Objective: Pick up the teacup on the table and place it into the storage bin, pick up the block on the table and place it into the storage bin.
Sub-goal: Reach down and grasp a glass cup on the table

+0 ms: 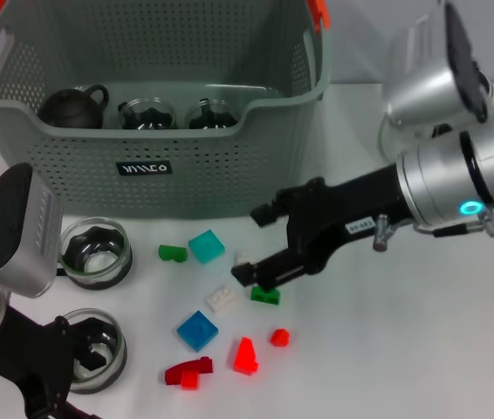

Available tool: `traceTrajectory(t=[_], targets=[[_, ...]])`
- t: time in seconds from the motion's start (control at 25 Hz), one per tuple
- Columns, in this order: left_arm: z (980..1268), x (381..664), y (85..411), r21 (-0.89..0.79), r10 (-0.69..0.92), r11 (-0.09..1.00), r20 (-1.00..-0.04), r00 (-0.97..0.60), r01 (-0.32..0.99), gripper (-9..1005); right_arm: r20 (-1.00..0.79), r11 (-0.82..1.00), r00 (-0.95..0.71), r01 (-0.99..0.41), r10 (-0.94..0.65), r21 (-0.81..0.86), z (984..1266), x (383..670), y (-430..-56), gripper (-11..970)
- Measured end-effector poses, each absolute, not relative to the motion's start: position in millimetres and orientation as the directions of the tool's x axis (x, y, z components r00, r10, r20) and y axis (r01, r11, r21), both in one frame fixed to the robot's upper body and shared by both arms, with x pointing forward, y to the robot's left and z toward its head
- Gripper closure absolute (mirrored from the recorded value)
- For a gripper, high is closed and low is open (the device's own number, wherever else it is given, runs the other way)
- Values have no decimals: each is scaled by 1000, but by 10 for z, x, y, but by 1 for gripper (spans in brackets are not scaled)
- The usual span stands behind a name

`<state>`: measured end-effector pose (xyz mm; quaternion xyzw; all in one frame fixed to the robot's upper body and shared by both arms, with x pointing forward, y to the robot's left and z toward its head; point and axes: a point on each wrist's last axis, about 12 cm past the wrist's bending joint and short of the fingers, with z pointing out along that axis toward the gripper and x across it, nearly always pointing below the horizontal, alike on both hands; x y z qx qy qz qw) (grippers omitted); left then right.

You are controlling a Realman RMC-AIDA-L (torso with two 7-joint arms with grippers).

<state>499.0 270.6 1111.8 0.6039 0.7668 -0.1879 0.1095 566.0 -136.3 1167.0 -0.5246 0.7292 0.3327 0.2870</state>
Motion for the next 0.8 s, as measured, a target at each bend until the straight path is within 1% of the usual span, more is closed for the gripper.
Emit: traceTrajectory(t=[0.12, 0.24, 0.8], targets=[[11109, 4988, 2700, -161, 884, 201, -395, -250, 966, 279, -735, 232, -325, -945, -595, 230, 11556, 5690, -1356, 29], [11098, 4990, 2699, -165, 882, 209, -395, -259, 964, 286, -725, 233, -338, -941, -600, 245, 11508, 5702, -1349, 29], [11091, 5031, 2675, -174, 875, 241, -386, -292, 955, 322, -731, 239, -345, -938, -589, 250, 11507, 5708, -1319, 29]])
